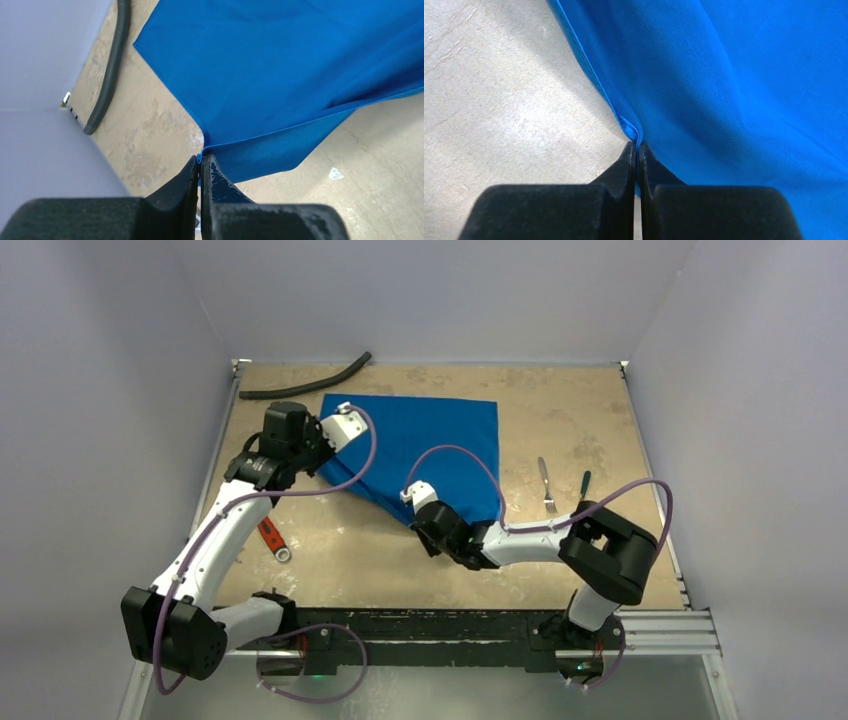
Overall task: Fold the napkin into a case and place the utensils inside
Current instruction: Pick up the flattened napkin from the center of the board, then fold and flatten the napkin at the center of the board.
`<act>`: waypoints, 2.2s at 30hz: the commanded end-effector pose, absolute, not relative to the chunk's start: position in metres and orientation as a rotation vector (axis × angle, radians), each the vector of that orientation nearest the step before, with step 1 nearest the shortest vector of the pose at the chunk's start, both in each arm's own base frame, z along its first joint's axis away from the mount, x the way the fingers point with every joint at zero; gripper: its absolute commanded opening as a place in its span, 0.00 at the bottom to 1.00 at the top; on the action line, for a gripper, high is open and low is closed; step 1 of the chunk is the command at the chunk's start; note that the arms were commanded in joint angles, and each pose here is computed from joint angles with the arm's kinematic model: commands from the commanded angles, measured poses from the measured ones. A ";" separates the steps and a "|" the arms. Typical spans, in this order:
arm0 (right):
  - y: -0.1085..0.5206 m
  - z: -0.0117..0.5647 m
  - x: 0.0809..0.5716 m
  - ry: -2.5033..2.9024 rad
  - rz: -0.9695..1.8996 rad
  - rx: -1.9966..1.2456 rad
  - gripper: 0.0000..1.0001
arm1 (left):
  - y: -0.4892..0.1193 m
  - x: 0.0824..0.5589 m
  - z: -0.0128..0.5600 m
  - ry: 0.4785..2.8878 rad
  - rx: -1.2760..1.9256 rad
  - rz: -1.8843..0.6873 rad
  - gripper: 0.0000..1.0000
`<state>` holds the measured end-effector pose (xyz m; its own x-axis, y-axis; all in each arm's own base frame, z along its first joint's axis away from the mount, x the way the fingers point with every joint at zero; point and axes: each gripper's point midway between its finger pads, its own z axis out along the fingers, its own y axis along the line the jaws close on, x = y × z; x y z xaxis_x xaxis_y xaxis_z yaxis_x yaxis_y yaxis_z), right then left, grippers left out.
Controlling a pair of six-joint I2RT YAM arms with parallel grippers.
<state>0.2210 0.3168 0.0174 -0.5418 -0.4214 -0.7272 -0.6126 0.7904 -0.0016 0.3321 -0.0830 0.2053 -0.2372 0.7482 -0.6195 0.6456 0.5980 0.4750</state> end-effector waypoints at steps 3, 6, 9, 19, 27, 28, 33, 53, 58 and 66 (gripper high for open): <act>0.321 0.042 0.209 2.208 0.380 -0.799 0.00 | -0.073 0.337 0.218 1.955 1.029 0.123 0.00; 0.321 0.059 0.199 2.205 0.438 -0.826 0.00 | -0.081 0.317 0.214 1.962 1.084 0.034 0.00; 0.315 0.070 0.185 2.232 0.483 -0.863 0.00 | -0.083 0.293 0.206 1.997 1.156 -0.025 0.00; 0.295 0.107 0.131 2.360 0.660 -0.978 0.00 | -0.075 0.205 0.197 2.016 1.402 -0.134 0.00; 0.287 0.150 0.113 2.369 0.728 -1.050 0.00 | -0.072 0.171 0.194 1.987 1.478 -0.170 0.00; 0.289 0.151 0.112 2.373 0.739 -1.052 0.00 | -0.073 0.173 0.194 1.984 1.466 -0.173 0.00; 0.293 0.146 0.155 2.343 0.541 -1.017 0.00 | -0.073 0.220 0.216 1.958 1.217 -0.061 0.00; 0.301 0.132 0.364 2.255 0.359 -0.924 0.00 | -0.031 0.377 0.173 1.899 0.767 0.432 0.00; 0.305 0.111 0.380 2.284 0.344 -0.942 0.00 | -0.033 0.401 0.161 1.893 0.731 0.446 0.00; 0.300 0.091 0.400 2.313 0.308 -0.920 0.00 | -0.022 0.425 0.126 1.947 0.717 0.536 0.00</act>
<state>0.3784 0.2935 0.0655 -0.6053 -0.5608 -0.5649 -0.6789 0.7342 -0.0014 0.4025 -0.0337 0.1131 -0.3767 0.7032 -0.6030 0.3727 0.7110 0.5963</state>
